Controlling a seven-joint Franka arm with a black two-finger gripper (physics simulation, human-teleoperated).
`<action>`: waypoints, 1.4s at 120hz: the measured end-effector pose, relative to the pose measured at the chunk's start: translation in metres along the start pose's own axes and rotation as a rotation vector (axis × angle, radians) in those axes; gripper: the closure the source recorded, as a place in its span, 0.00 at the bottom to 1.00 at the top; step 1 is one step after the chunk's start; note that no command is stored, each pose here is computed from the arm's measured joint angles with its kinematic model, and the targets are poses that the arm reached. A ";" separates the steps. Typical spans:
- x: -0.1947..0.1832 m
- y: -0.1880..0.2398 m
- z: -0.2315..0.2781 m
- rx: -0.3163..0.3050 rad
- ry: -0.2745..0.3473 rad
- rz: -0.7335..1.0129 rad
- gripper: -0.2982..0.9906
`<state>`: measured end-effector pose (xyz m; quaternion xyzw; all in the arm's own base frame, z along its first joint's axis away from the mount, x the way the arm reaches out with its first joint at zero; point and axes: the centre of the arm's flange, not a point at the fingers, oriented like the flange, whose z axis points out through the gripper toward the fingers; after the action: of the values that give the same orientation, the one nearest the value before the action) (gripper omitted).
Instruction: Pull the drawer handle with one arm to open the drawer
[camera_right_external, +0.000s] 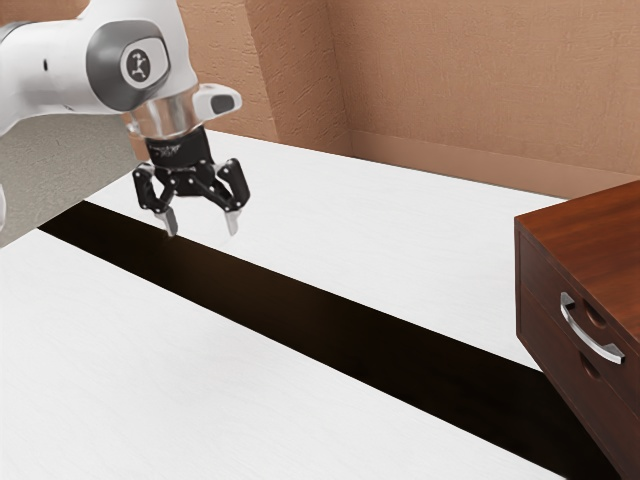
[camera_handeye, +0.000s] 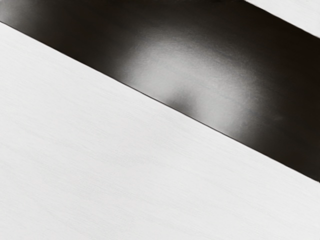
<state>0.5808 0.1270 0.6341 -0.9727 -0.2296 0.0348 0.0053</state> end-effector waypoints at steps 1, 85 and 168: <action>0.000 0.000 0.000 0.000 0.002 0.003 0.23; -0.171 0.151 -0.143 -0.257 0.168 0.417 0.23; -0.165 0.283 -0.050 -0.177 0.089 0.018 0.23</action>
<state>0.5637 -0.2000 0.6870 -0.9719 -0.2225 -0.0290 -0.0709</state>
